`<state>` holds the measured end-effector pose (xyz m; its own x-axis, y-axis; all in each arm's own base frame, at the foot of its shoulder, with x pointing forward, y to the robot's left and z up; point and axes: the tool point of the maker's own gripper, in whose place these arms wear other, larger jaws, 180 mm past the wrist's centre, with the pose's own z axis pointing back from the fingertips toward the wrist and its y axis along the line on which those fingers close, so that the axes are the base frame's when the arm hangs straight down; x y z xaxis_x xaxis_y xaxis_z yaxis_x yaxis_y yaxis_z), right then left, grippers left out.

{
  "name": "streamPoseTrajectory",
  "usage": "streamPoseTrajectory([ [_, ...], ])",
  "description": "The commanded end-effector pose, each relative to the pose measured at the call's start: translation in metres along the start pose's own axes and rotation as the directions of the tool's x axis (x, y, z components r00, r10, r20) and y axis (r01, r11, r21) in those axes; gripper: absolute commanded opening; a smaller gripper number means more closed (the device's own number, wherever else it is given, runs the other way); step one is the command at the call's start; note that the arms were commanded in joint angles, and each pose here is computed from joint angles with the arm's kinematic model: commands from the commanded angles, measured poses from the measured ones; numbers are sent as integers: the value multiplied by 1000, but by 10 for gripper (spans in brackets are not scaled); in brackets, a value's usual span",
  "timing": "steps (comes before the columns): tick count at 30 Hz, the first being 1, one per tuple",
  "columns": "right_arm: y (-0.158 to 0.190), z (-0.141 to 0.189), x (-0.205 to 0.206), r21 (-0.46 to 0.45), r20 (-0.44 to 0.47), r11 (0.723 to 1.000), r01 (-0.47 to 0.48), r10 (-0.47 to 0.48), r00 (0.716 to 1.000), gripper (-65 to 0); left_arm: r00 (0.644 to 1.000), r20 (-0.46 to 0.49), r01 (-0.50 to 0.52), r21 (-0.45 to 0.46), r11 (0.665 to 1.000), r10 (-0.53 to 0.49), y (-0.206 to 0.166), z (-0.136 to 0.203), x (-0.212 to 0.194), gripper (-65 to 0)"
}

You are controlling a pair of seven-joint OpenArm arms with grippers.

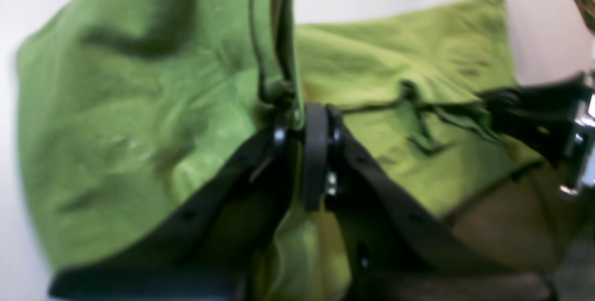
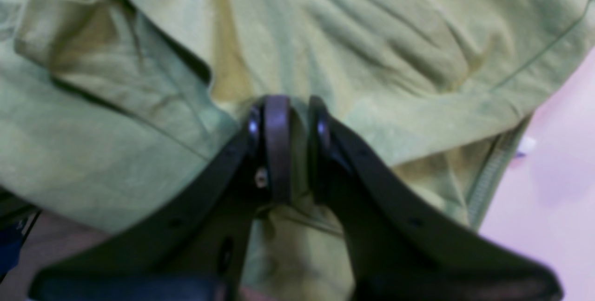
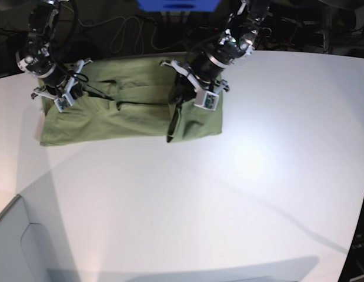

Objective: Fold the T-shirt properly
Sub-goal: 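Carry the strip end with the left gripper toward the right gripper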

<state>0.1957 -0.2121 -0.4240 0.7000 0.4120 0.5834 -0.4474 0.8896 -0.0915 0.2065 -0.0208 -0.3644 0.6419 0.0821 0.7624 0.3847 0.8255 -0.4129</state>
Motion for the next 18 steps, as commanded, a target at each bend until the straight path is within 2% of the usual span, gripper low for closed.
streamPoseTrajectory([
  [1,-5,3,0,-4,-10,1000,-27,27,1000,-602,1000,31,5,-26,1000,-4,-8,-3,8,-650],
  [5,-5,3,0,-4,-10,1000,-27,27,1000,-602,1000,3,7,-78,997,-7,-25,-16,0,-650],
  [18,-4,3,0,-4,-10,1000,-26,26,1000,-602,998,6,-62,-103,993,63,-45,-54,6,-650],
])
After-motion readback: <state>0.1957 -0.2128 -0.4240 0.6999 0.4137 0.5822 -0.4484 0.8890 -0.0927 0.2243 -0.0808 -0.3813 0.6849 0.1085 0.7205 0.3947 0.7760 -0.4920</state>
